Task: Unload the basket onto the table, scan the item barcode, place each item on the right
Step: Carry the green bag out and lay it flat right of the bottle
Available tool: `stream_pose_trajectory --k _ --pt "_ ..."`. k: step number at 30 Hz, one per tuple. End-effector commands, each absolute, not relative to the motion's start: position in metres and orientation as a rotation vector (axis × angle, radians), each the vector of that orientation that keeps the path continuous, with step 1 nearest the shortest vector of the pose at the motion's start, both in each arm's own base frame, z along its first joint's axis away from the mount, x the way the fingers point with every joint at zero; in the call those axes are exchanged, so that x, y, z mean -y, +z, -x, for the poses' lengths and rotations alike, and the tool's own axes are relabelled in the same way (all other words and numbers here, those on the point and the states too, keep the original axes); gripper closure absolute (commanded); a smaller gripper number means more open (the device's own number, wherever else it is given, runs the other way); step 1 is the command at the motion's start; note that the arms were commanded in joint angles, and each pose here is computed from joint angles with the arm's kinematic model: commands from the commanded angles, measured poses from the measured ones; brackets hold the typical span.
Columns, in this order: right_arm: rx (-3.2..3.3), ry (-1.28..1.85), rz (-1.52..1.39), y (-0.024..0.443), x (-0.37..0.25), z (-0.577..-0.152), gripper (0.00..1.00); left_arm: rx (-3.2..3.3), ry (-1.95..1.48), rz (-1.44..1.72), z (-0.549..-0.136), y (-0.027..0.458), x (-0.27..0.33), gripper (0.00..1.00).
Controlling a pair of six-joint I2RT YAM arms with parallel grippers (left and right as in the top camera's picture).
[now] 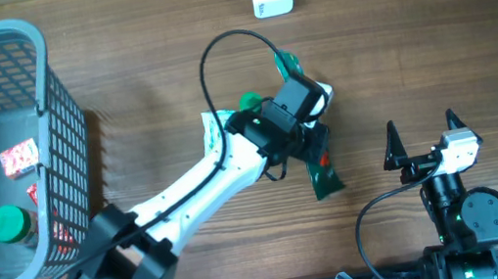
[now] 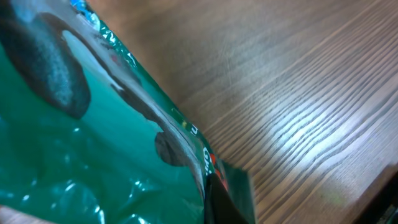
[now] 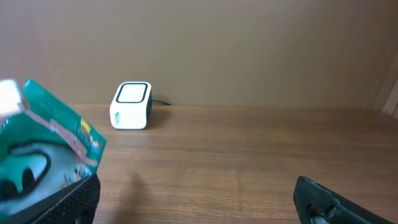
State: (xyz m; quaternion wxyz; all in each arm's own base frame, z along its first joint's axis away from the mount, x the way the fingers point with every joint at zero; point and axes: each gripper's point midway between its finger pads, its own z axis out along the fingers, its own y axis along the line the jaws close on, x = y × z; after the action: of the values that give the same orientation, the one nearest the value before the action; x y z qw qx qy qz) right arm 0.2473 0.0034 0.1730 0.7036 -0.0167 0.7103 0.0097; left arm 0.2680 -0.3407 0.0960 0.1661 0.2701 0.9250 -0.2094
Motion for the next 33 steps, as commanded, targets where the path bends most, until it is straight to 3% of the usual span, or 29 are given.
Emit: stream_pose_trajectory --k 1,13,18,25,29,33 --pt "-1.577 0.003 0.040 0.173 -0.002 -0.247 0.00 -2.638 -0.618 -0.816 -0.258 0.091 0.351 0.96" --pt "-1.577 0.003 0.040 0.173 -0.002 -0.247 0.00 -2.633 -0.620 -0.825 -0.256 0.092 0.353 0.60" --pt "-1.577 0.003 0.040 0.173 -0.002 -0.247 0.00 -2.599 -0.623 -0.813 -0.259 0.105 0.352 0.52" --pt "-1.577 0.003 0.040 0.173 -0.002 -0.247 0.00 -2.381 -0.375 -0.625 -0.295 0.180 0.314 0.46" --pt "-1.577 0.003 0.040 0.173 -0.002 -0.247 0.00 -2.236 -0.296 -0.496 -0.305 0.240 0.286 0.46" --pt "-1.577 0.003 0.040 0.173 -0.002 -0.247 0.00 -2.060 -0.222 -0.317 -0.308 0.311 0.245 0.39"
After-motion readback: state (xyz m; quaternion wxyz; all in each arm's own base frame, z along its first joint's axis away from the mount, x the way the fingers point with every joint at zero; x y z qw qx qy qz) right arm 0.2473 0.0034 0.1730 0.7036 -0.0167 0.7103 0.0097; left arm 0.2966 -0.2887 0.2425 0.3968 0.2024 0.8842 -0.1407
